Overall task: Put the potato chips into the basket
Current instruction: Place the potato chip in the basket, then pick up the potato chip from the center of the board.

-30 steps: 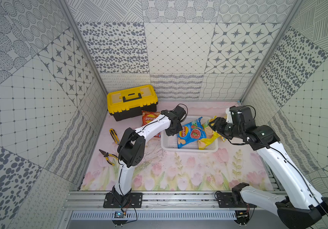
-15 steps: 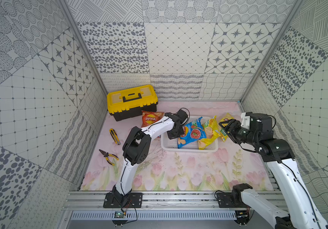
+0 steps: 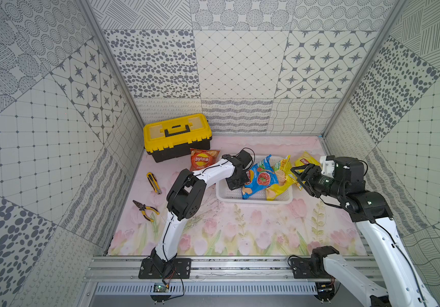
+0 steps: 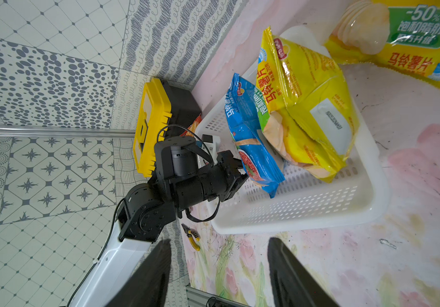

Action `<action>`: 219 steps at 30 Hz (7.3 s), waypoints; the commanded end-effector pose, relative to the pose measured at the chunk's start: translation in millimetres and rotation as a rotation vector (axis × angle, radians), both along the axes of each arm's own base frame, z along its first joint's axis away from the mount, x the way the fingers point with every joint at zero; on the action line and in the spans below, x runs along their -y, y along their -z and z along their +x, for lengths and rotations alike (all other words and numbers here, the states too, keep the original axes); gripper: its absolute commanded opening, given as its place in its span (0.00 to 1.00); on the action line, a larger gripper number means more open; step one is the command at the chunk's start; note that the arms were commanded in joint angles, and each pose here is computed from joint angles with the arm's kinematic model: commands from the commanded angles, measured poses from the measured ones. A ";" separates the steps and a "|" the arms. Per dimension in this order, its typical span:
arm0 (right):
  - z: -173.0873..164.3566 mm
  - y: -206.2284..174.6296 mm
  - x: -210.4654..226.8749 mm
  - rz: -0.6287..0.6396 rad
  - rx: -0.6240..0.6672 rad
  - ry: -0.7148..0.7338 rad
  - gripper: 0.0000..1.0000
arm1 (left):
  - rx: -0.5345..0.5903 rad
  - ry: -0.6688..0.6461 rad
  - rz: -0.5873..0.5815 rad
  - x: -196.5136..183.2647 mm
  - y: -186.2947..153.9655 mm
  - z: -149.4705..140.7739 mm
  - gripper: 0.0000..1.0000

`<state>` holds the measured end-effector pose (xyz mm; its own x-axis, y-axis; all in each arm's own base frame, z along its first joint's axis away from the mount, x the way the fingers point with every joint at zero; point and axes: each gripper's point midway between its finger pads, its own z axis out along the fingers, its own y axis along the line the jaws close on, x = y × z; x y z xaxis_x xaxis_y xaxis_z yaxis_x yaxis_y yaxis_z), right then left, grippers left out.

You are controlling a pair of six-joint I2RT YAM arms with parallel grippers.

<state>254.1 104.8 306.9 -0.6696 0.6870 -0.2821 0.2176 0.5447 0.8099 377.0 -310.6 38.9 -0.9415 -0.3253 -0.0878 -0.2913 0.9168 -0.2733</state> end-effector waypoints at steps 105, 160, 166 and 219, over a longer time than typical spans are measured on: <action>182.8 182.0 302.6 0.121 -0.297 0.688 0.59 | 0.471 -0.022 -0.434 -91.1 -226.7 -103.9 0.55; 229.1 248.6 279.5 0.150 -0.331 0.677 0.00 | 0.306 -0.062 -0.484 -68.0 -204.8 -89.9 0.55; 232.9 221.6 279.0 0.214 -0.224 0.716 0.00 | 0.291 -0.053 -0.485 -66.5 -203.1 -92.0 0.55; -45.3 -12.1 184.8 0.225 0.273 0.974 0.00 | 0.252 0.100 -0.570 -46.5 -217.8 -107.4 0.52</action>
<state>223.8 -86.9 305.4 0.2642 0.9558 -0.1294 0.2914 0.0488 0.9553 272.7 -262.0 250.5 -0.9340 -0.3335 -0.1283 -0.1230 0.6372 -0.7609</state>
